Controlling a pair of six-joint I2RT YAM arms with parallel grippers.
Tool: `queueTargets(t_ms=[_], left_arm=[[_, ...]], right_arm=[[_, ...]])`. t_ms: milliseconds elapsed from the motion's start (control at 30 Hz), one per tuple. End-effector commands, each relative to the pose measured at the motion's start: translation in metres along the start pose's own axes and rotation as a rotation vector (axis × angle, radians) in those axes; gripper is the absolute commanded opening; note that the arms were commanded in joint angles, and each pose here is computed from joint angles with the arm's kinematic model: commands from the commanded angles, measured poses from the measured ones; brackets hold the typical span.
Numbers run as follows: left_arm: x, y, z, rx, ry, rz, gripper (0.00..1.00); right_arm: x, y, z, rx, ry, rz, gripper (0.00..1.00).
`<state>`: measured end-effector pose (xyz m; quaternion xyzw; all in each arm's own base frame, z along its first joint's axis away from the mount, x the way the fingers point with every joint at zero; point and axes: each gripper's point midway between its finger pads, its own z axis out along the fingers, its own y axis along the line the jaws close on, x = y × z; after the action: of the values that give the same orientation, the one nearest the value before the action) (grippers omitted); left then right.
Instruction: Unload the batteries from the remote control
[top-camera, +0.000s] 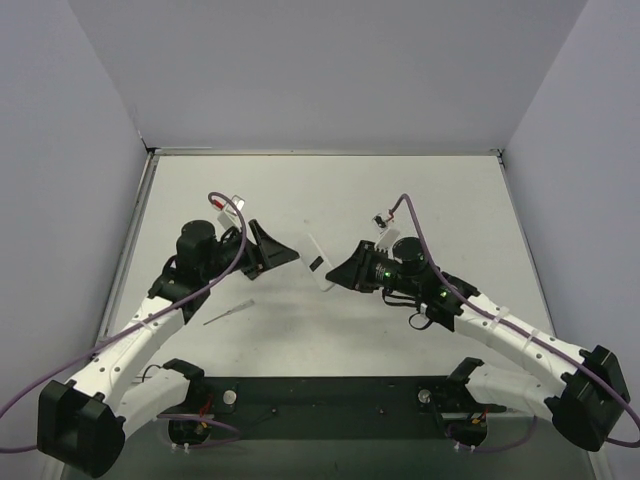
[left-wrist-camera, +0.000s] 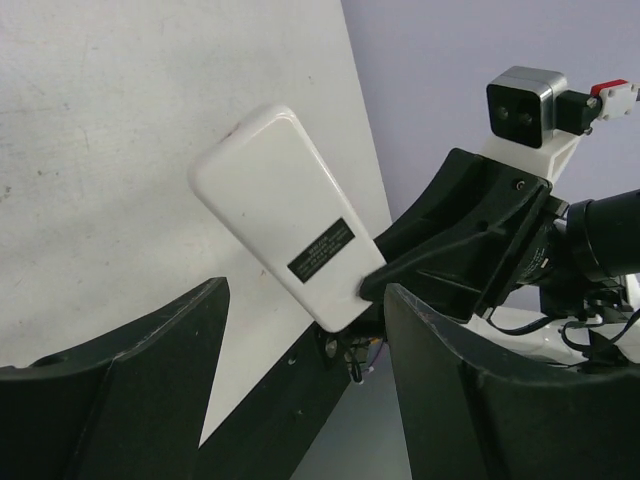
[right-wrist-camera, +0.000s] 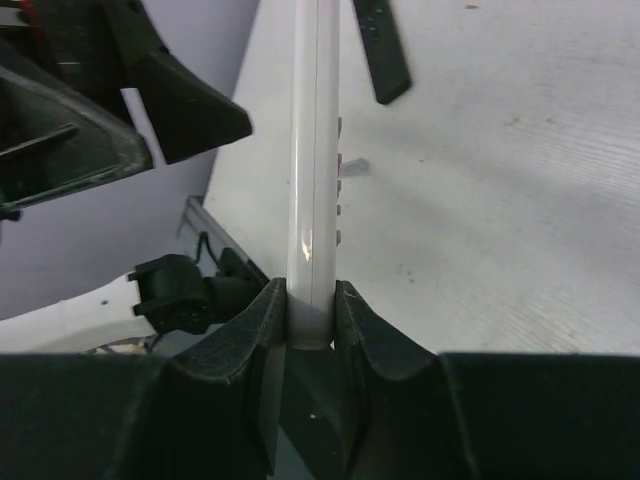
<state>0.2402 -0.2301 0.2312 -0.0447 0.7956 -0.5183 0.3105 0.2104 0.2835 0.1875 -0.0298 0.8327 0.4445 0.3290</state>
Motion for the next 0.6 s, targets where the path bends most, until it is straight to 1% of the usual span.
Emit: queueTargets(t_ms=[0, 100, 267, 433, 533, 567], left_arm=[[-0.007, -0.023, 0.001, 0.119, -0.021, 0.025, 0.73], [-0.008, -0.024, 0.001, 0.121, -0.028, 0.020, 0.73], [-0.007, -0.024, 0.000, 0.122, -0.028, 0.019, 0.74], [-0.008, -0.031, 0.000, 0.170, -0.042, -0.004, 0.74], [-0.010, -0.039, -0.001, 0.215, -0.056, -0.022, 0.74], [-0.008, -0.036, -0.001, 0.213, -0.055, -0.035, 0.74]], right_arm=[[-0.029, 0.067, -0.019, -0.307, -0.105, 0.060, 0.00], [-0.034, 0.077, -0.025, -0.358, -0.133, 0.074, 0.00], [-0.039, 0.081, -0.030, -0.373, -0.160, 0.078, 0.00], [-0.036, 0.089, -0.032, -0.429, -0.141, 0.101, 0.00], [-0.032, 0.087, -0.031, -0.444, -0.136, 0.120, 0.00], [-0.030, 0.086, -0.030, -0.442, -0.130, 0.123, 0.00]])
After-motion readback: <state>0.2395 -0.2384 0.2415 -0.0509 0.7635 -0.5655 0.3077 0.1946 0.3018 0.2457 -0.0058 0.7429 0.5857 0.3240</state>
